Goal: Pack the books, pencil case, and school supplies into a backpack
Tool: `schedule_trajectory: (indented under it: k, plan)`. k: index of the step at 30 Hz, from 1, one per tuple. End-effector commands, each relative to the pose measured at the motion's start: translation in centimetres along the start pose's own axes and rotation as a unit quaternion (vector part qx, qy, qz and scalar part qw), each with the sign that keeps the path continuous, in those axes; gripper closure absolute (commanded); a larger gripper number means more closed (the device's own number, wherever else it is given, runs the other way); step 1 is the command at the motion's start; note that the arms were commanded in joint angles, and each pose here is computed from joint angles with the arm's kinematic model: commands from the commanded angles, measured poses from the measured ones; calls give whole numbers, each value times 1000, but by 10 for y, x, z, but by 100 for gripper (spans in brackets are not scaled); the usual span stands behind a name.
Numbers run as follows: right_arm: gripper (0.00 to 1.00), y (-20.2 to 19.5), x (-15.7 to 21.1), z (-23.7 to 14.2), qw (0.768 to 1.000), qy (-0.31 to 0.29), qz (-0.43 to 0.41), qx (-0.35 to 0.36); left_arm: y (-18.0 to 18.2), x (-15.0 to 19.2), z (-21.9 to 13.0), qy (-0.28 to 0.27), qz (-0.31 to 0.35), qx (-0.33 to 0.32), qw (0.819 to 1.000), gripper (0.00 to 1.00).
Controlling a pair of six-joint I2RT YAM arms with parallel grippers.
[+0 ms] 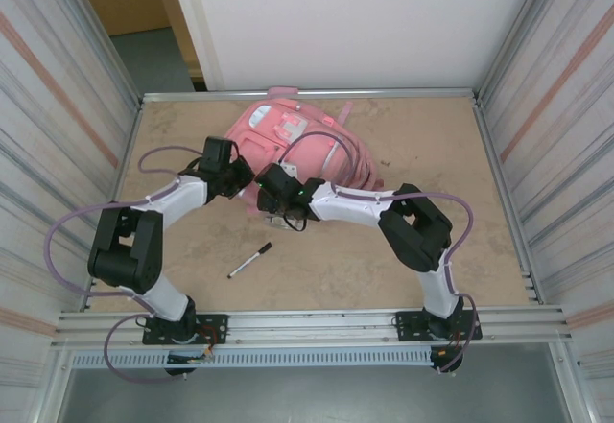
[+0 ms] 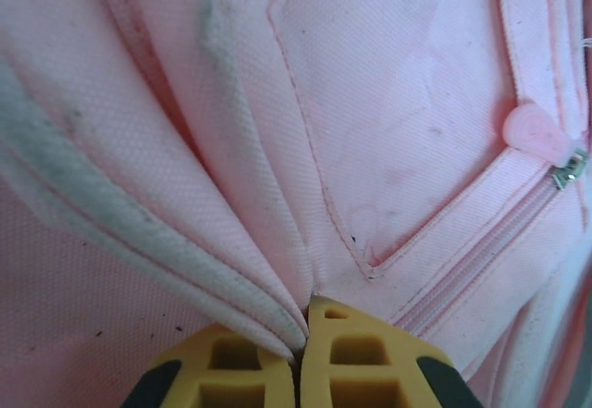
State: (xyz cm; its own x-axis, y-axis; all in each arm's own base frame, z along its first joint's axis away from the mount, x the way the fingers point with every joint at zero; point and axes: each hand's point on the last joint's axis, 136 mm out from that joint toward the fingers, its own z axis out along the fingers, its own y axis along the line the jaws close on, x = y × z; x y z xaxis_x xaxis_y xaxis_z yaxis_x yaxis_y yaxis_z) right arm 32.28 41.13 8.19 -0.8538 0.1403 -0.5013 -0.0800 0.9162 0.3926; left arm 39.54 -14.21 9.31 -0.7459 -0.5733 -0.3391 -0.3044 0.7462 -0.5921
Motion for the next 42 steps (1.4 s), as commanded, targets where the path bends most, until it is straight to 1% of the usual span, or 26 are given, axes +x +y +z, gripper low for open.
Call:
schedule_trajectory:
  k: [1,4,8,10,17,19,24,29,33,36,40,42]
  plan:
    - [52,-14,-1,3,998,-3,39,44,-18,11,-11,24,-4,51,998,100]
    - [57,-15,-2,3,997,-6,56,57,-24,17,-11,38,-23,77,996,100]
    - [62,-27,-7,7,992,-13,47,113,-28,22,-13,46,-32,93,994,100]
    - [63,-34,-7,7,989,-17,48,141,-29,21,-15,42,-31,94,994,100]
    - [63,-34,-12,2,984,-34,31,170,-32,17,-23,36,-29,99,994,100]
    - [66,-35,-15,0,982,-38,36,181,-35,17,-24,39,-31,104,993,100]
    - [74,-24,-16,-2,986,-30,41,160,-34,19,-21,46,-31,105,993,100]
    - [83,-23,-22,-10,987,-32,48,149,-28,20,-20,47,-25,94,994,100]
    - [86,-27,-23,-13,989,-3,77,126,-19,17,-19,39,-23,80,996,100]
    - [88,-33,-21,-18,989,11,93,112,-9,12,-19,35,-20,68,997,100]
    - [94,-56,-18,-31,988,22,98,121,5,3,-17,33,-21,54,998,100]
    - [96,-65,-15,-41,987,34,111,108,8,-2,-17,33,-20,55,998,100]
